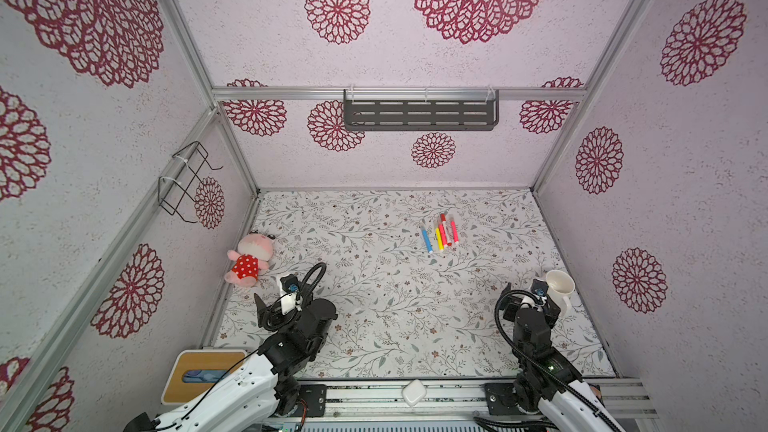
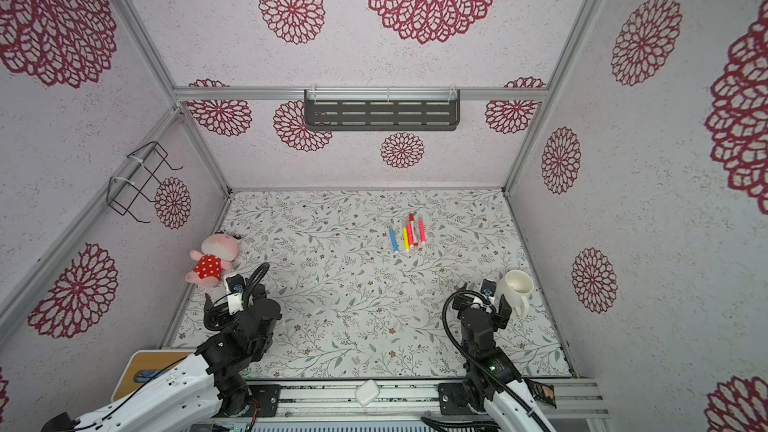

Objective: Insert the pens into the pen caps

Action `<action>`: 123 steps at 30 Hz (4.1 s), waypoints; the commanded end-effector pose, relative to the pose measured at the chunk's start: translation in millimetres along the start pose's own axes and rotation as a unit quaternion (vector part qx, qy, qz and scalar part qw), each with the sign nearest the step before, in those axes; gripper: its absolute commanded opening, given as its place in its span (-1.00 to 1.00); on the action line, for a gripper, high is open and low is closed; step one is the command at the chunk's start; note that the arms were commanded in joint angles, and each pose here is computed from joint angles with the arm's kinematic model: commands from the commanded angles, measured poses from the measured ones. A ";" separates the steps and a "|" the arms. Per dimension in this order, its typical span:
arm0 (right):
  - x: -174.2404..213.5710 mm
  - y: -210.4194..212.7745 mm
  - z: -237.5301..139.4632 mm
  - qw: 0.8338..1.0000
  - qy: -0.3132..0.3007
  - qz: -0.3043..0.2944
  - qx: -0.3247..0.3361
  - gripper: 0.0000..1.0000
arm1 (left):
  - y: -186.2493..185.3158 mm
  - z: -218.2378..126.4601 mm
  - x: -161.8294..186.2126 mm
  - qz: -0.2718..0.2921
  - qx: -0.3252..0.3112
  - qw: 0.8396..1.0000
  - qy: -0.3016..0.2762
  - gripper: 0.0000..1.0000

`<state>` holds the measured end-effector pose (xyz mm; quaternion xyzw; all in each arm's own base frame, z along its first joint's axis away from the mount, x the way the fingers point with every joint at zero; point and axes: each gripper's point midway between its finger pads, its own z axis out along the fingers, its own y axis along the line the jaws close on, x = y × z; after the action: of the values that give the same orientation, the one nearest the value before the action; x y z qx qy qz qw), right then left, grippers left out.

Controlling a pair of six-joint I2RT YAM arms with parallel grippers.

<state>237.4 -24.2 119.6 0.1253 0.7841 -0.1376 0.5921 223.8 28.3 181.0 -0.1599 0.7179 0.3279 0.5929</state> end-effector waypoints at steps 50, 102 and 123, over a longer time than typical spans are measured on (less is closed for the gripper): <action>-20.1 -0.8 7.4 0.999 -0.037 0.002 0.029 0.98 | -23.8 5.8 5.4 -0.029 0.128 0.991 0.005 0.95; -35.6 -3.6 50.4 0.997 -0.059 0.019 0.054 0.98 | -24.7 32.6 -1.1 -0.072 0.124 0.989 -0.039 0.95; -41.3 -17.7 38.9 0.990 -0.111 0.059 0.063 0.98 | -15.1 34.6 -2.2 -0.095 0.114 0.987 -0.064 0.95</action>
<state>282.4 -50.1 136.2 0.1722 0.7262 -0.1669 0.6443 260.5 38.0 166.5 -0.1355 0.7078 0.1978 0.6644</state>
